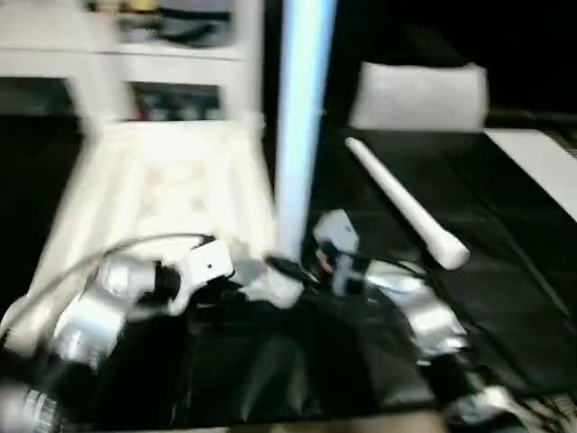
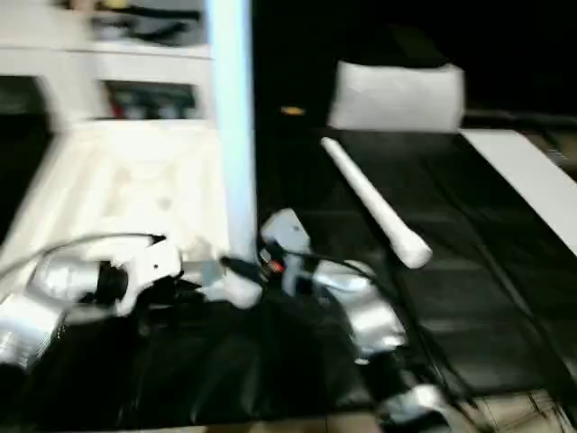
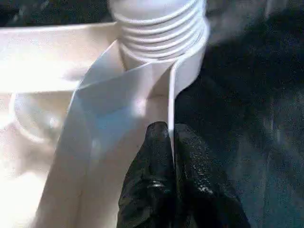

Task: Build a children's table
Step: Insert table leg to table base

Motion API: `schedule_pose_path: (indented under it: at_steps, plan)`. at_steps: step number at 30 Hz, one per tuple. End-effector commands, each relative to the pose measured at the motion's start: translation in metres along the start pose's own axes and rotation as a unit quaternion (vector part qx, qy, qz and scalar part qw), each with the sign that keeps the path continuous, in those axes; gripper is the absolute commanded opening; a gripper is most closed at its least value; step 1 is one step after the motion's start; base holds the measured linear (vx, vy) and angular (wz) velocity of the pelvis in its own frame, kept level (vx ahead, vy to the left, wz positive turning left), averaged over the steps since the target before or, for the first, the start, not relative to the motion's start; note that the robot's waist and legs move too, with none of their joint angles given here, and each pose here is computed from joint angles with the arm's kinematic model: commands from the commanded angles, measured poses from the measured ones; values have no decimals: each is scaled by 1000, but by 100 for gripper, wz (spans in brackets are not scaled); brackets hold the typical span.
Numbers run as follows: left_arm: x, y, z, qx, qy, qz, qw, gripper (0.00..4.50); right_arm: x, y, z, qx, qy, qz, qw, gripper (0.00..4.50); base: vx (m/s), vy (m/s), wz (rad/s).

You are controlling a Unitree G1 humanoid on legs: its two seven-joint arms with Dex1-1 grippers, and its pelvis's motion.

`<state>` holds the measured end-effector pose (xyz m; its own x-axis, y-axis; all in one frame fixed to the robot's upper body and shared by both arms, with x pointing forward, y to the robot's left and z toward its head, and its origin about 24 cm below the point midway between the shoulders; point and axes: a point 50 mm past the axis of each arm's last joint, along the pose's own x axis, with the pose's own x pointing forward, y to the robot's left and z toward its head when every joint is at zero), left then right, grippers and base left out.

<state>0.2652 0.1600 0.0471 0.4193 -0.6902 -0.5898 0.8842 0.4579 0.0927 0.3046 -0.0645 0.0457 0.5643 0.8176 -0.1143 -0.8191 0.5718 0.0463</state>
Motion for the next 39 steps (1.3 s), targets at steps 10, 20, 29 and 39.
schedule_pose_path:
  at_steps: [10, 20, 29, 39]
  plan:
    - [41, -30, 29, -29, -3, 66, 997, 0, 8, -11, -25, 76, 38, -151, 985, 189, 0, 0, 0]
    - [24, -13, 14, 16, 28, 63, 997, 0, -11, -13, -25, 92, -3, -142, 986, 189, 0, 0, 0]
    - [3, 3, 22, 22, -58, 28, 998, 44, -28, -25, 16, 104, -111, -105, 983, 189, 0, 0, 0]
    - [-26, 32, 63, -52, -237, 81, 967, 104, -32, -15, 29, 94, -117, -63, 987, 189, 5, -4, 0]
